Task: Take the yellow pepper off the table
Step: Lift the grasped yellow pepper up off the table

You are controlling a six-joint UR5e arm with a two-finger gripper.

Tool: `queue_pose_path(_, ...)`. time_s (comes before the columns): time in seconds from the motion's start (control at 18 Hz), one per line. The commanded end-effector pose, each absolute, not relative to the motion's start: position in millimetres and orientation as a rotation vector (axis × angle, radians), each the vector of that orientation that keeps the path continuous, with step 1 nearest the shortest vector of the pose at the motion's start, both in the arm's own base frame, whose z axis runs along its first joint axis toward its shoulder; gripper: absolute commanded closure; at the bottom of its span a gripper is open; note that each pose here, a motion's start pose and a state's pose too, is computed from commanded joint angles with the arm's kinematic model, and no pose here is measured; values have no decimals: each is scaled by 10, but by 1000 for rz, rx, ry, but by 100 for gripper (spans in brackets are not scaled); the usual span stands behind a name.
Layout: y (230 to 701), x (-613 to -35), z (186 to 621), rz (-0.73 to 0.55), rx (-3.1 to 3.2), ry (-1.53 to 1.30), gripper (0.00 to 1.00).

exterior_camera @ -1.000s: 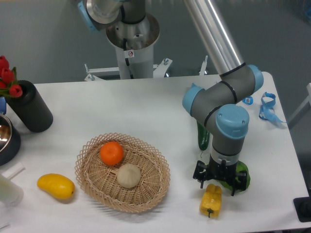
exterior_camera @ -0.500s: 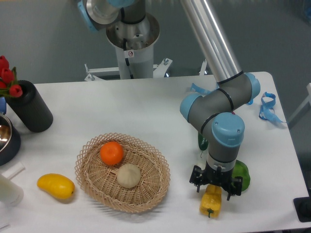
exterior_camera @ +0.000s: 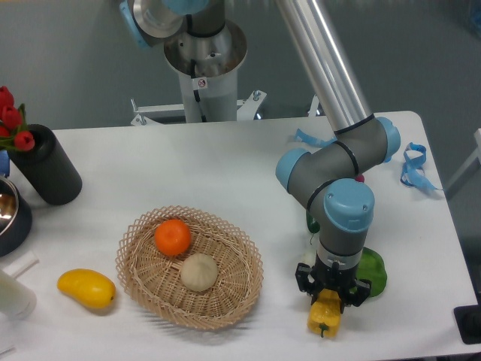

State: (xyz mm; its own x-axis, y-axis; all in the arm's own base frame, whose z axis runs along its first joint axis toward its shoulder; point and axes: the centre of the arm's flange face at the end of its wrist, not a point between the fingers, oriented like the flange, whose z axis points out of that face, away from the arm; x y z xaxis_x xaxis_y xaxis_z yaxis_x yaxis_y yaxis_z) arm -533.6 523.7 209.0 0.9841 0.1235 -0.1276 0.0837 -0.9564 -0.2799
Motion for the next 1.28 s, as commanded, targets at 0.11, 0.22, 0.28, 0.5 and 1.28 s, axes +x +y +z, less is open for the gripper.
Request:
queue_pose_path(0.11, 5258, -5369, 2257, 240, -2833, -152, 79)
queue_pose_path(0.22, 5233, -5312, 2633, 290, -2802, -153, 79)
queue_pose_path(0.28, 5245, -5231, 2853, 316, -2783, -141, 79)
queue_pose_path(0.5, 5071, -4849, 3857, 403, -2738, -28, 79)
queue_pose_path(1.28, 4447, -4355, 4536, 203, -2893, 284, 79)
